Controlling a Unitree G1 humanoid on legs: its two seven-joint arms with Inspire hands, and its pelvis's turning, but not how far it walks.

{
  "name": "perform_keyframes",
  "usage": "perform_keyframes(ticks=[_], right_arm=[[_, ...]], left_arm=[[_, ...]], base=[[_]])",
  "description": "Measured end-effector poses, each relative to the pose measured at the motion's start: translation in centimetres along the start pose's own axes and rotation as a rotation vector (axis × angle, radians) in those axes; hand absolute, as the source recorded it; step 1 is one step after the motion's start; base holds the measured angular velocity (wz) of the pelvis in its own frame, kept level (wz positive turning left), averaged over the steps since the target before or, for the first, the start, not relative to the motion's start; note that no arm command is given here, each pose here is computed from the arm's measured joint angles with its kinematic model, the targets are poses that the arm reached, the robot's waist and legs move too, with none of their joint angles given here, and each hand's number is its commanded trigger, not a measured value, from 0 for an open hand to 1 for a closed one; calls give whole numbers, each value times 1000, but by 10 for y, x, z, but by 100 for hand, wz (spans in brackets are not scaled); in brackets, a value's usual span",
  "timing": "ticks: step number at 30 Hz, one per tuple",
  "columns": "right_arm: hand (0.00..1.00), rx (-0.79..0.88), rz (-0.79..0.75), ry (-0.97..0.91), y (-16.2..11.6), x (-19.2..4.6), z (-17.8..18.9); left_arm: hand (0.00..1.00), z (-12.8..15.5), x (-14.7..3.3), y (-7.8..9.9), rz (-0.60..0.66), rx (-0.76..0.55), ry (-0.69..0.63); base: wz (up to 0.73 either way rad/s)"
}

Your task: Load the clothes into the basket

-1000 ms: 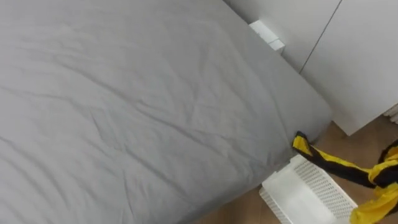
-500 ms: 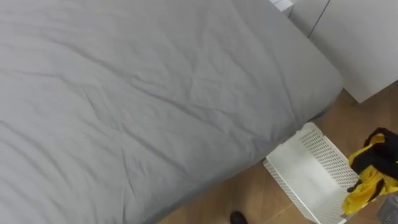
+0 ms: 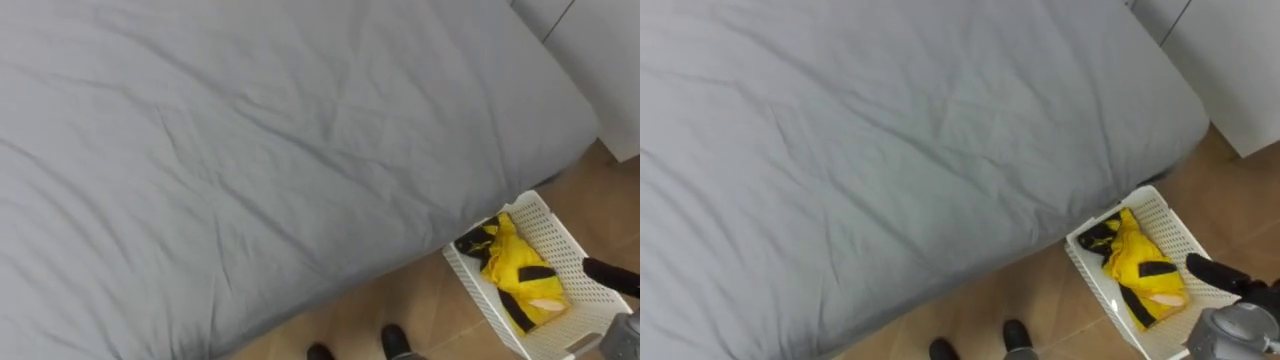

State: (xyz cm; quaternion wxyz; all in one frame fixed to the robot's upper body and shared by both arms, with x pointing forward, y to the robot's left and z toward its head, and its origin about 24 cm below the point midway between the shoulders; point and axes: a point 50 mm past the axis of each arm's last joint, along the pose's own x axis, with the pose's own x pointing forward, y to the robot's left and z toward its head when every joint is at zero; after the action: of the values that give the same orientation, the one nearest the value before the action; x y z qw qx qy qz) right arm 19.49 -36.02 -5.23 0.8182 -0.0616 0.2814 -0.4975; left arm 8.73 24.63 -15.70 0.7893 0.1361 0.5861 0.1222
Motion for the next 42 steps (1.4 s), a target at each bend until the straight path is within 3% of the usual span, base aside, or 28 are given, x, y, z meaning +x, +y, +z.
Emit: perform_keyframes(ticks=[18, 27, 34, 42], right_arm=[[0, 13, -9, -22, 1, 2, 9], [0, 85, 34, 47, -1, -3, -10], [0, -6, 286, 148, 20, -43, -72], [0, -181, 534, 209, 38, -77, -112]], left_arm=[[0, 3, 1, 4, -23, 0, -22], [0, -1, 0, 15, -4, 11, -38], [0, -10, -3, 16, 3, -1, -49], [0, -13, -6, 2, 12, -24, -79]], base=[[3], [17], [22], [31]])
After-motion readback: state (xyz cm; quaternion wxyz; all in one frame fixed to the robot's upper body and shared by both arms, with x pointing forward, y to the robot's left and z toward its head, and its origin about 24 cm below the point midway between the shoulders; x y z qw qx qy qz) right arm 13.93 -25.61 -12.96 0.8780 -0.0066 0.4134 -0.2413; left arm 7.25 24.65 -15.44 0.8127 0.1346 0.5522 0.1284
